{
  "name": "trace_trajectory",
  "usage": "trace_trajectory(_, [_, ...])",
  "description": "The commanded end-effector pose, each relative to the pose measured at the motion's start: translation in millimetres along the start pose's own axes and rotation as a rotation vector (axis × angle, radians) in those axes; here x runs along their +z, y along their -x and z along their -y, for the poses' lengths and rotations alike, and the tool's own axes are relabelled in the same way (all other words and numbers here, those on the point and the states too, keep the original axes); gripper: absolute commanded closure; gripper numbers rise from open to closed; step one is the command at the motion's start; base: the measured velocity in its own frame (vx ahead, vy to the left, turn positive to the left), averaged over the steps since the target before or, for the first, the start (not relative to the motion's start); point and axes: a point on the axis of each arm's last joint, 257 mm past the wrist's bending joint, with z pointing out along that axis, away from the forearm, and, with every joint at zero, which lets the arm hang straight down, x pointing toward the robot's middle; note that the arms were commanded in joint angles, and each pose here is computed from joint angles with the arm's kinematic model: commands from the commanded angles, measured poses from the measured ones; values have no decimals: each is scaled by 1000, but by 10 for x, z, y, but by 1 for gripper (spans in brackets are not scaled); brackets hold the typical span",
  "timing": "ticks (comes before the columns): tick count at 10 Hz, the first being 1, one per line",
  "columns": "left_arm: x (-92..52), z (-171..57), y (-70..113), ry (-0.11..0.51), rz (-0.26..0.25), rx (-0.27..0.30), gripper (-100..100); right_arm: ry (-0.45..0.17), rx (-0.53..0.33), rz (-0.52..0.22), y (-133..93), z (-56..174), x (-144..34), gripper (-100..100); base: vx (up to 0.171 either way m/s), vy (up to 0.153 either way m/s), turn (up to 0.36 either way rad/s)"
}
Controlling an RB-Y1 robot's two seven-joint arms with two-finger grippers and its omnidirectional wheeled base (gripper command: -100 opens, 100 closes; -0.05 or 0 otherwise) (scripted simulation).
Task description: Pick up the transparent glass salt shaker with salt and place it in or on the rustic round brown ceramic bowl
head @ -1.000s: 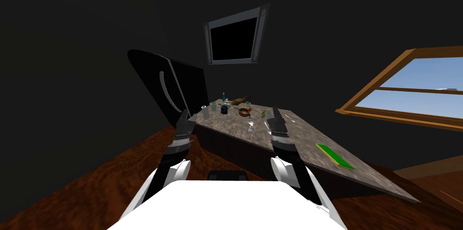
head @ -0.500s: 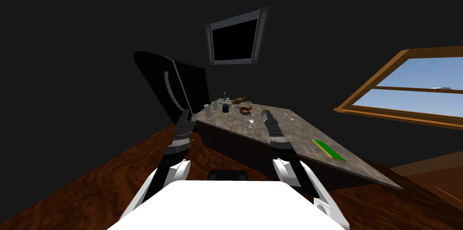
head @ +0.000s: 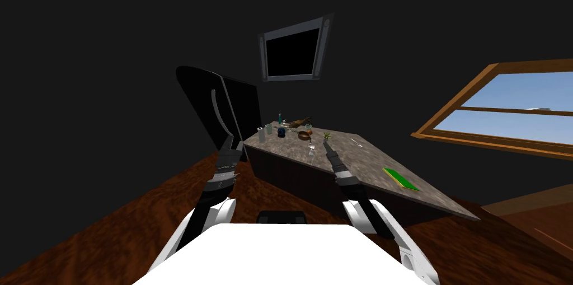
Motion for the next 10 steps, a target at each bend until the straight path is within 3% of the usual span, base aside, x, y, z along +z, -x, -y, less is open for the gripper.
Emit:
trace_trajectory(1, [0,0,0,0,0,0,0,-46,-49,-44,-49,215,-34,-100,-90,45,31])
trace_trajectory(5, [0,0,0,0,0,0,0,-144,-171,-141,-133,691,-145,-100,-76,58,28])
trace_trajectory(10, [0,0,0,0,0,0,0,-242,-335,-247,-159,1214,-324,-100,-22,49,46])
